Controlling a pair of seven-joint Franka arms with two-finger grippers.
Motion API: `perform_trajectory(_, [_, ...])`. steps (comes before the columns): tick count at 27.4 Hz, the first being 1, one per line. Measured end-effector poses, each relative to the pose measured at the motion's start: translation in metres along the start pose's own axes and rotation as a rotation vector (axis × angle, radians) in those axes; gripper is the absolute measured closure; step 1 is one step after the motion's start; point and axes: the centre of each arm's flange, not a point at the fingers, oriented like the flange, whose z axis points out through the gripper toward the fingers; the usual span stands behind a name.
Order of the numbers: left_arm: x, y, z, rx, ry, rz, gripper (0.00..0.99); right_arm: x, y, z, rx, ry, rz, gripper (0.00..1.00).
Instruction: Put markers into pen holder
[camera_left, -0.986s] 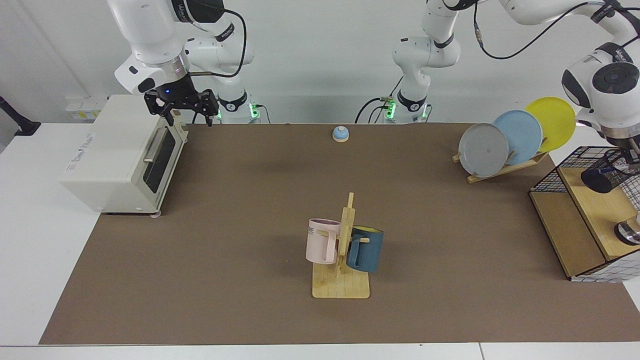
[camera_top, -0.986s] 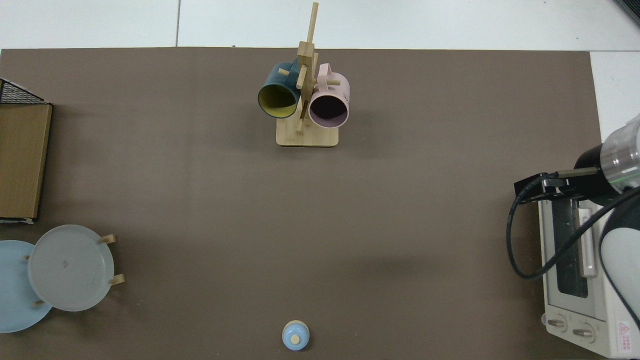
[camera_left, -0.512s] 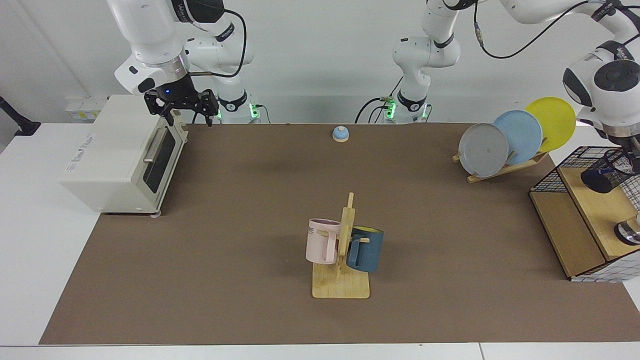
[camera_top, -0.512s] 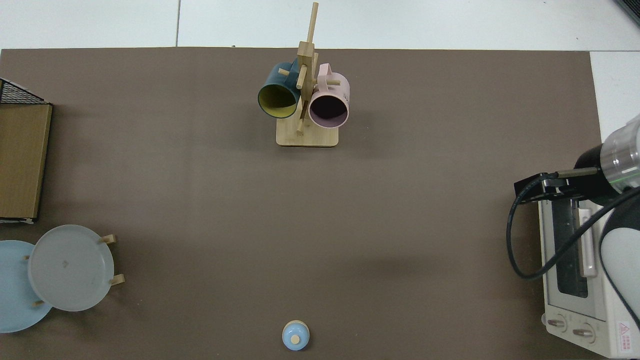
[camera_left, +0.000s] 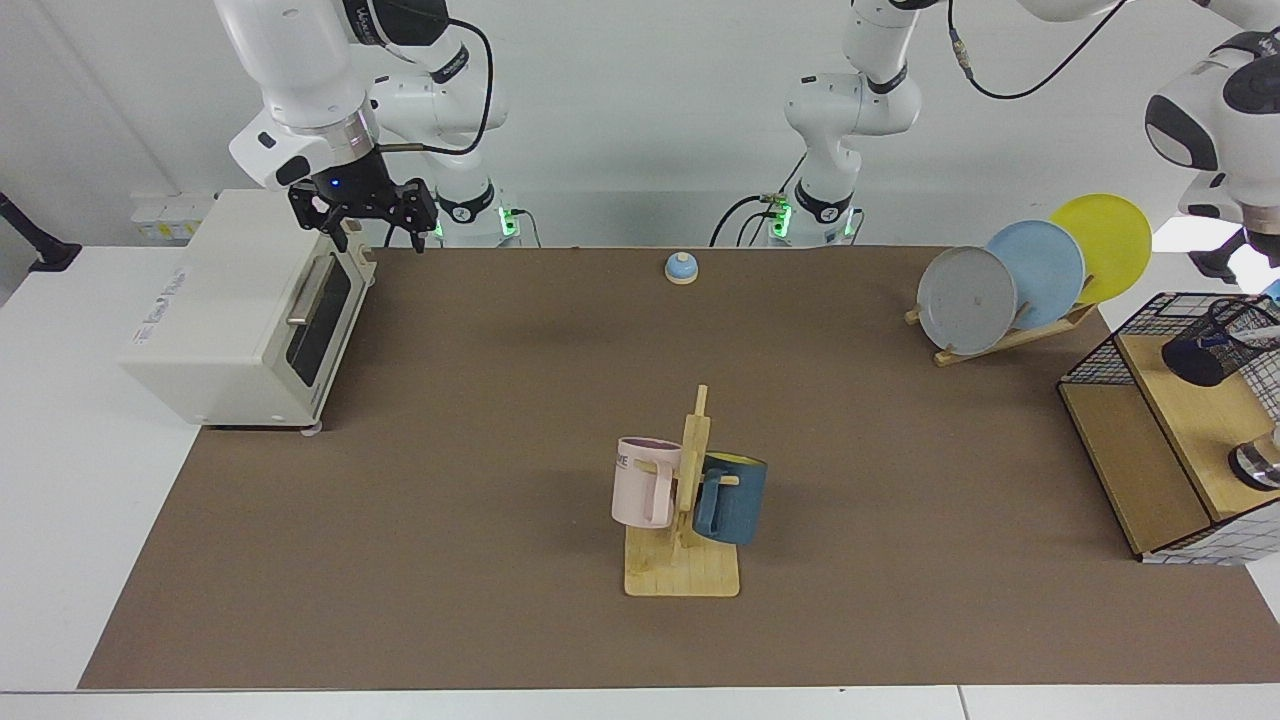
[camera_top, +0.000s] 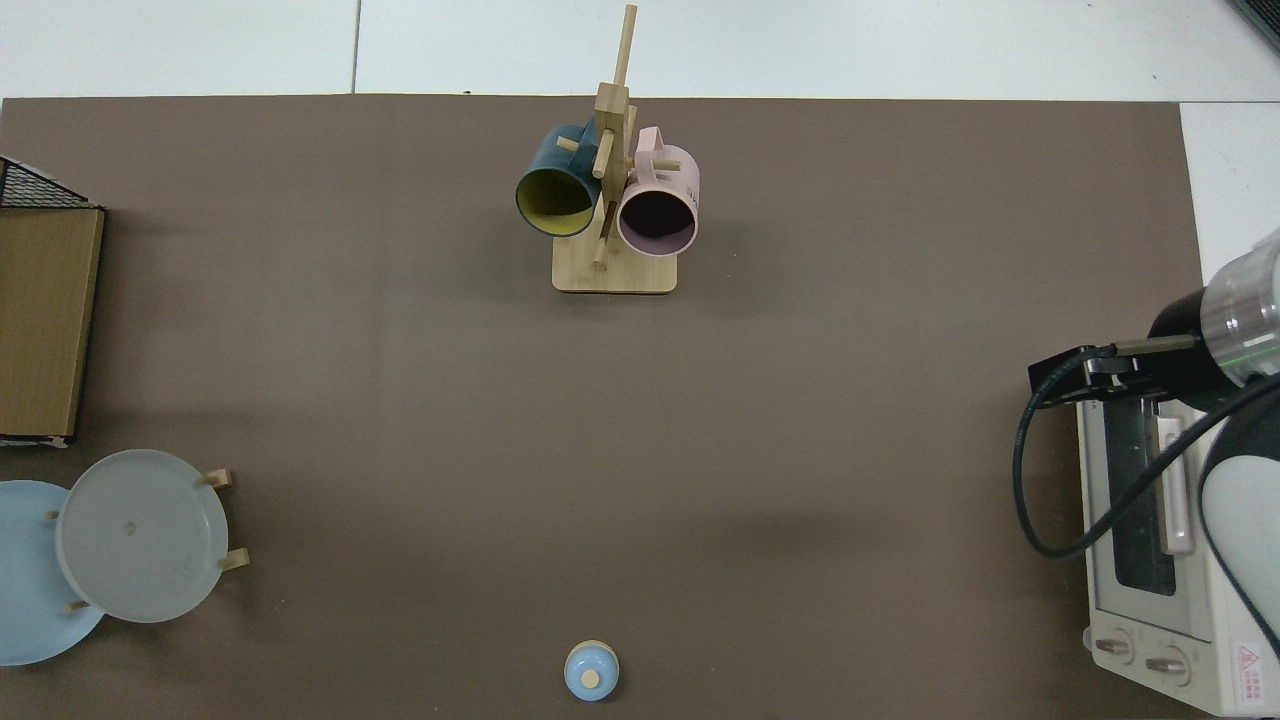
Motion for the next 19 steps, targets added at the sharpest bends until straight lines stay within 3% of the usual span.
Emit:
perform_trajectory(8, [0.008,0.009,-0.065,-0.048,0.140,-0.191,0.000,0.000,0.000,0.000,0.000,0.000,0.000,0.00])
perform_trajectory(14, [0.046,0.008,-0.099,-0.143,0.219,-0.397,0.000,0.000,0.000,0.000,0.000,0.000,0.000,0.00])
perform_trajectory(19, [0.078,0.006,-0.116,-0.234,0.334,-0.616,0.000,0.000,0.000,0.000,0.000,0.000,0.000,0.00])
